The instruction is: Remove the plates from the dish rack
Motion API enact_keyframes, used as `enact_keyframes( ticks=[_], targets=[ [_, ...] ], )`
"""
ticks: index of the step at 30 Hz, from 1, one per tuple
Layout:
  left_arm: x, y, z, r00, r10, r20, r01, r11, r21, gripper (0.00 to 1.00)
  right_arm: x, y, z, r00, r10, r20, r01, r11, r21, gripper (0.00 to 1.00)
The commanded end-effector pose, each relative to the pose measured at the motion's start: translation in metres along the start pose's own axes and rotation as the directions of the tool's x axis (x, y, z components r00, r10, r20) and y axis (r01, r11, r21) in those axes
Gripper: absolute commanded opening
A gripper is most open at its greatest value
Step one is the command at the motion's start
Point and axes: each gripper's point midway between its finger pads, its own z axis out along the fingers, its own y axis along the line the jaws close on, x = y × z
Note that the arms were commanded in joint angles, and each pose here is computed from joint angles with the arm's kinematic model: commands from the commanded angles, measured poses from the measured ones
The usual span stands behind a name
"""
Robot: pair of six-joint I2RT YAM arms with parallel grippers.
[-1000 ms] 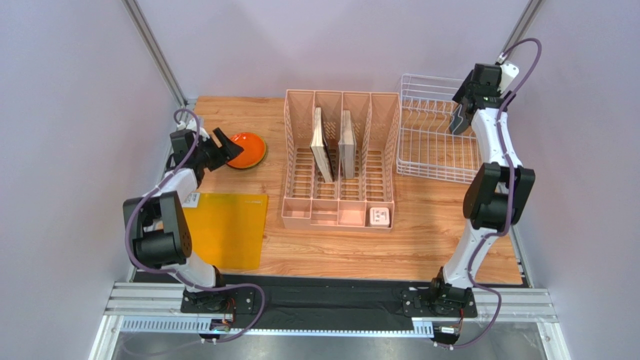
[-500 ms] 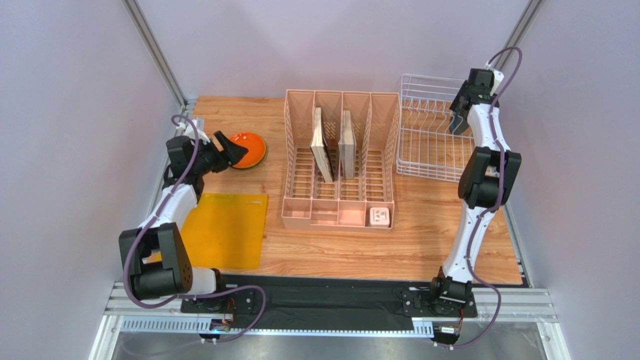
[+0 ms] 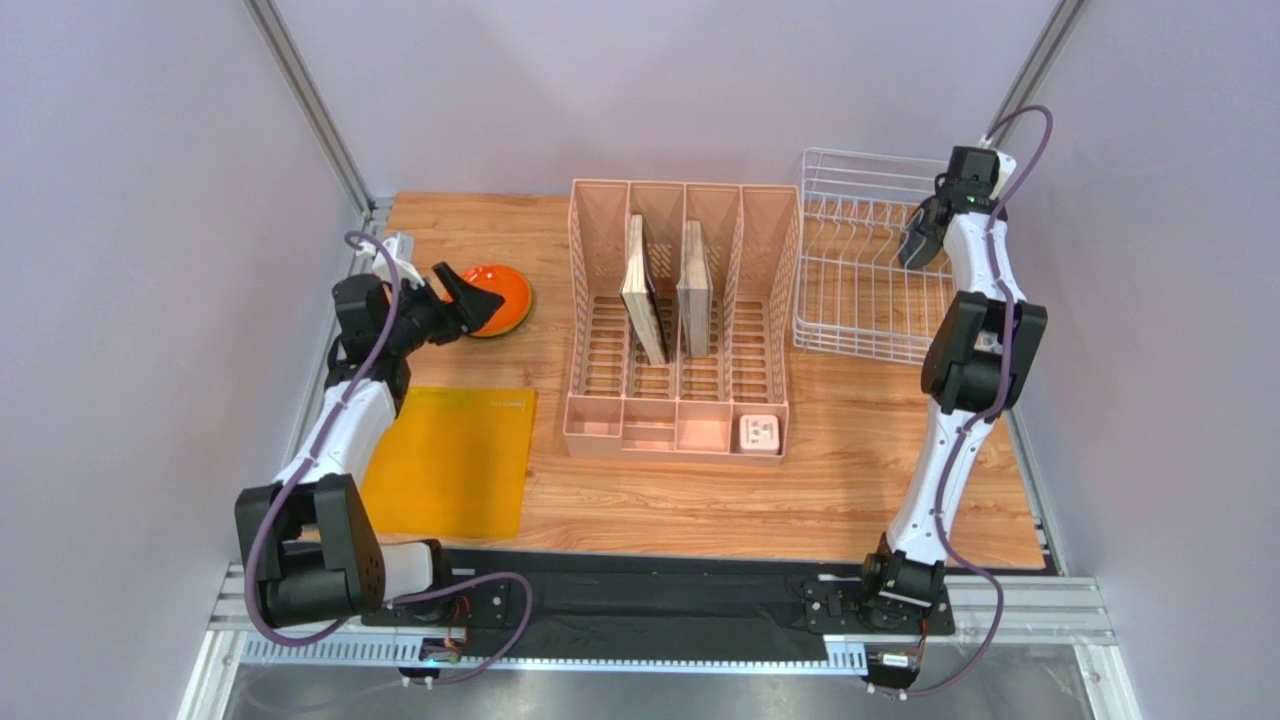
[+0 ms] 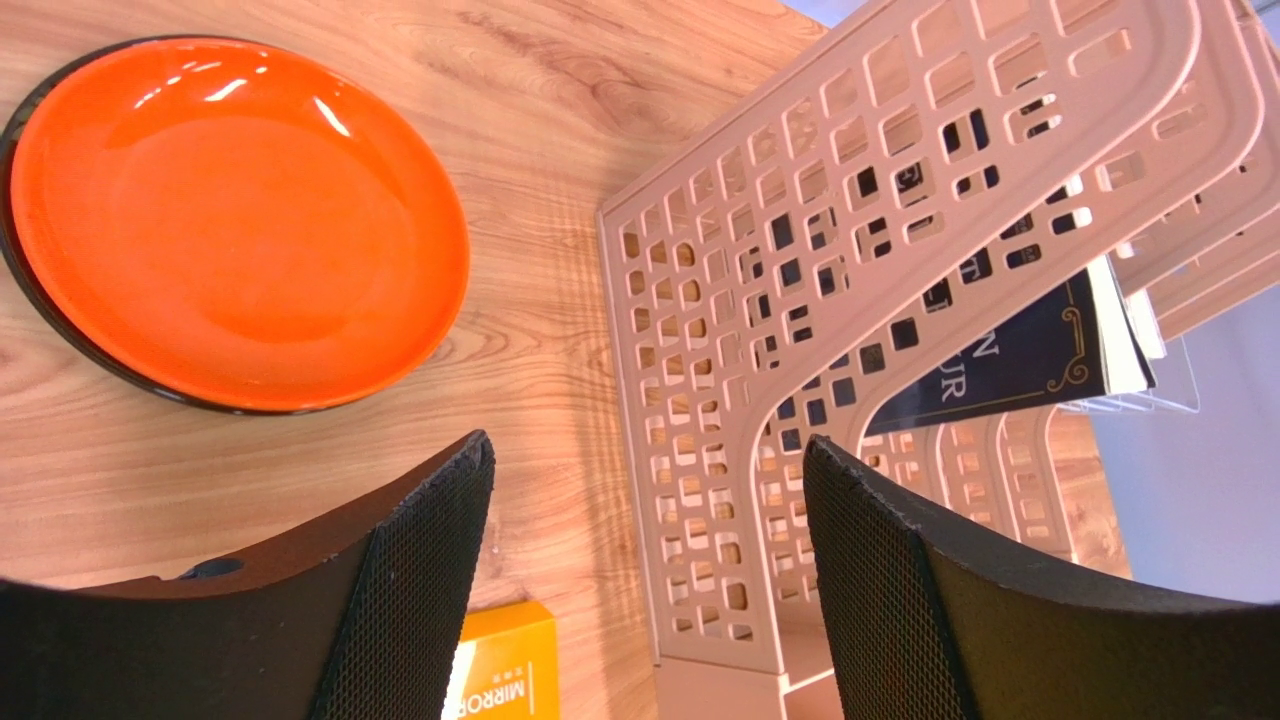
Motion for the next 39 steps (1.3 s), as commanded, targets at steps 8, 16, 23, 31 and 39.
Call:
enact_keyframes(
  ticks=[8,16,23,31,39],
  targets=[
    [-0.007,-0.011,-0.005,0.999,0.027,0.038,-0.029,0.999,0.033,0.8,-0.017,0.014,0.007,0.999,-0.035,0.033,0.037,0.995,-0.091,0.01],
    [-0.004,-0.005,-0.001,0.999,0.01,0.034,-0.011,1.0,0.023,0.8,-0.048,0.017,-0.036,0.977,-0.13,0.171,0.121,0.991,0.063,0.0],
    [0.0,-0.003,-0.002,0.999,0.008,0.031,-0.009,1.0,0.013,0.8,-0.086,0.015,-0.098,0.923,-0.165,0.348,0.106,0.977,0.184,0.0],
    [0.001,-0.005,-0.002,0.999,0.004,0.034,-0.005,1.0,0.029,0.8,-0.097,-0.002,-0.138,0.913,-0.161,0.375,0.081,0.972,0.219,0.0],
    [-0.006,-0.023,-0.008,0.998,0.011,0.057,-0.016,0.996,0.09,0.81,-0.083,-0.012,-0.213,0.919,-0.061,0.391,0.011,0.992,0.127,0.0]
  ],
)
